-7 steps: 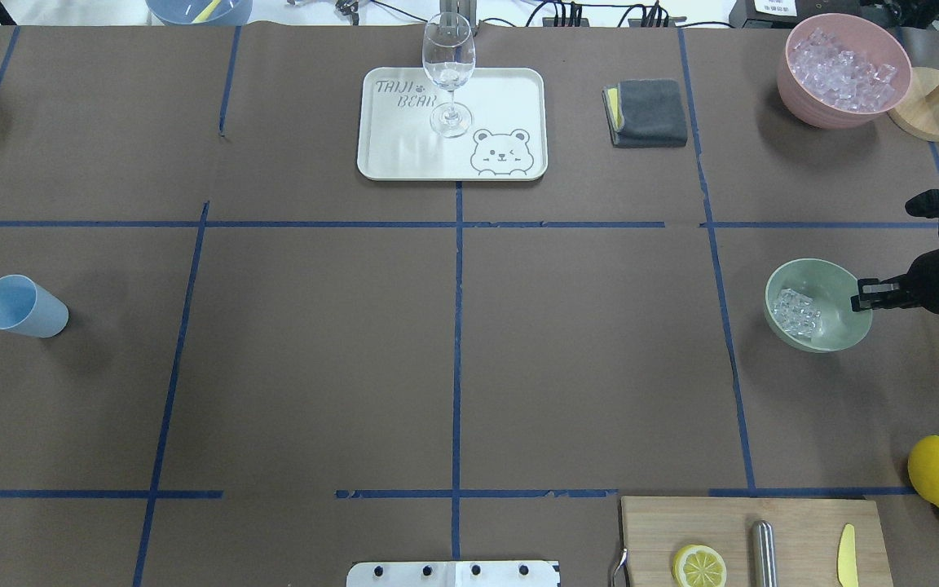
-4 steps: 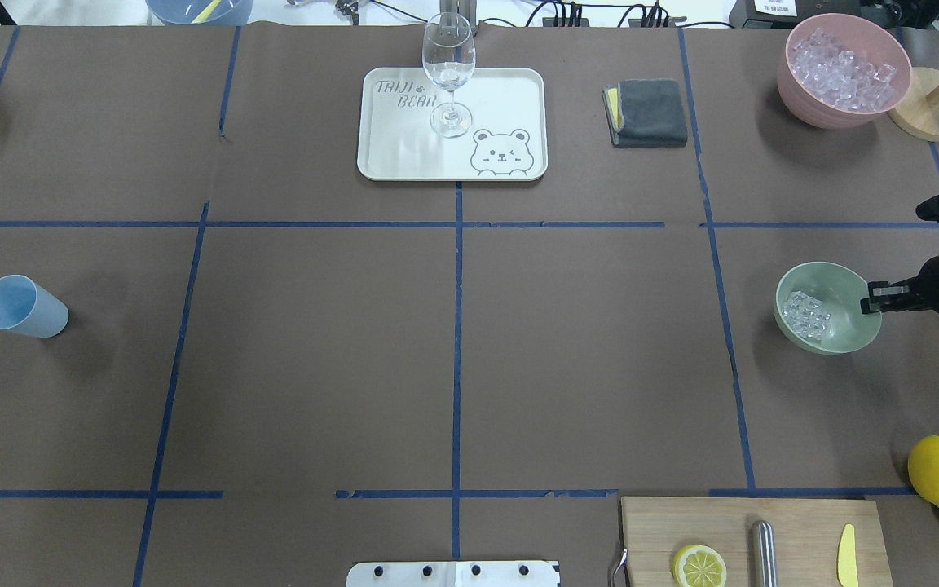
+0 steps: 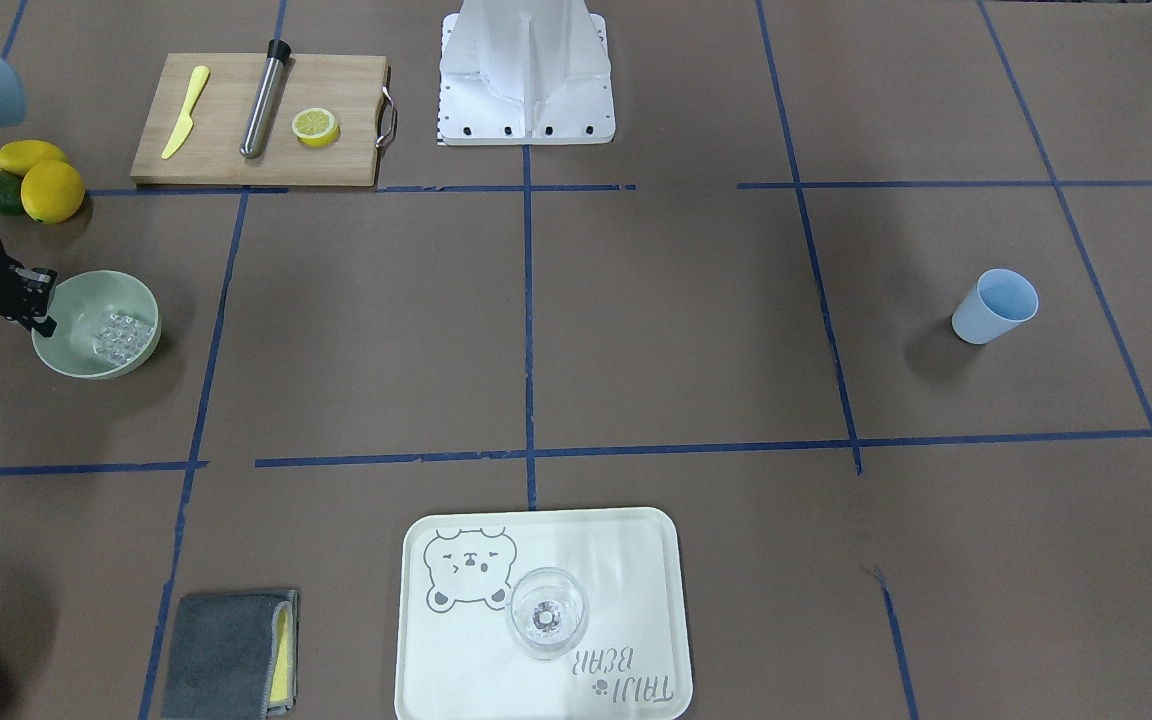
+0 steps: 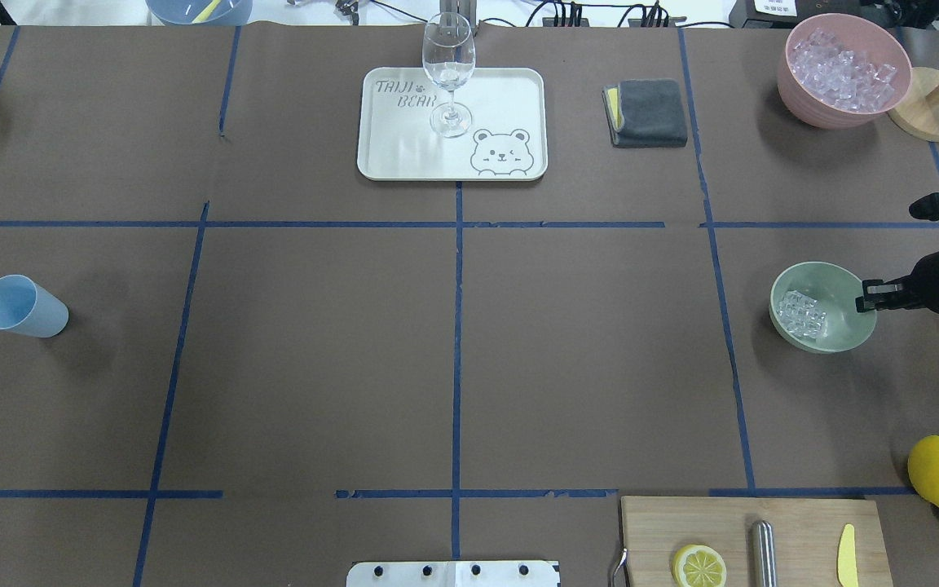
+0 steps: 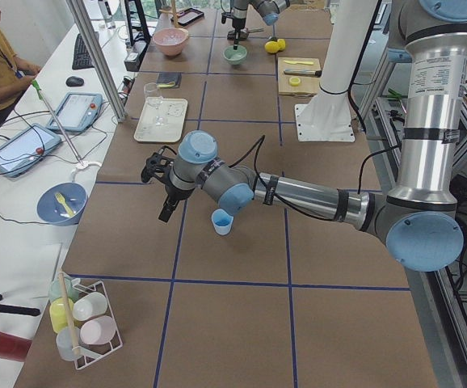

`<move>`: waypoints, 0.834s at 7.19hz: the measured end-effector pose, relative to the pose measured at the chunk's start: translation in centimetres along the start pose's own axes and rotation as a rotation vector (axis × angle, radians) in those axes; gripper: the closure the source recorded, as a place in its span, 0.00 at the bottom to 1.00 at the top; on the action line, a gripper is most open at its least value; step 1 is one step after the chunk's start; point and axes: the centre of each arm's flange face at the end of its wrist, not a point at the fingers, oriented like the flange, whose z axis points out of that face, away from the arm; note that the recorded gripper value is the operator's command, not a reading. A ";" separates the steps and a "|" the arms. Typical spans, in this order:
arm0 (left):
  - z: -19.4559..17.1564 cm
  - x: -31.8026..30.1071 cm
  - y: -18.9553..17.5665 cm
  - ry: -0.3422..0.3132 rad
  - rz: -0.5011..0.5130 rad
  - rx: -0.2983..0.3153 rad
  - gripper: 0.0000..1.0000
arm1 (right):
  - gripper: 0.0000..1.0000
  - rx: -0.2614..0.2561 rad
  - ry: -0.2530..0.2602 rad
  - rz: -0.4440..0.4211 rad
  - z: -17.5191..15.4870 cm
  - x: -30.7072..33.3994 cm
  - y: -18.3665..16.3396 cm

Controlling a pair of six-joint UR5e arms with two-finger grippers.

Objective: Pour ice into bowl

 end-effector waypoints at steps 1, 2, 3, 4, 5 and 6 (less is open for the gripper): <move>0.0 0.0 0.0 -0.001 0.000 0.000 0.00 | 0.00 0.000 0.001 0.001 0.1 0.0 0.0; 0.0 0.0 0.0 -0.002 0.000 0.000 0.00 | 0.00 -0.001 -0.003 0.001 0.0 0.0 -0.1; 0.0 0.0 0.0 -0.002 0.000 0.000 0.00 | 0.00 -0.007 -0.019 0.010 -0.7 0.4 -0.4; -0.2 0.1 -0.1 -0.001 0.002 0.003 0.00 | 0.00 -0.013 -0.051 0.030 -2.6 2.2 -1.5; -0.4 0.2 0.0 -0.003 0.004 0.004 0.00 | 0.00 -0.012 -0.078 0.040 -5.1 5.2 -2.8; -0.1 -0.3 0.6 -0.007 0.004 -0.011 0.00 | 0.00 -0.004 -0.077 0.036 -7.5 8.7 -4.0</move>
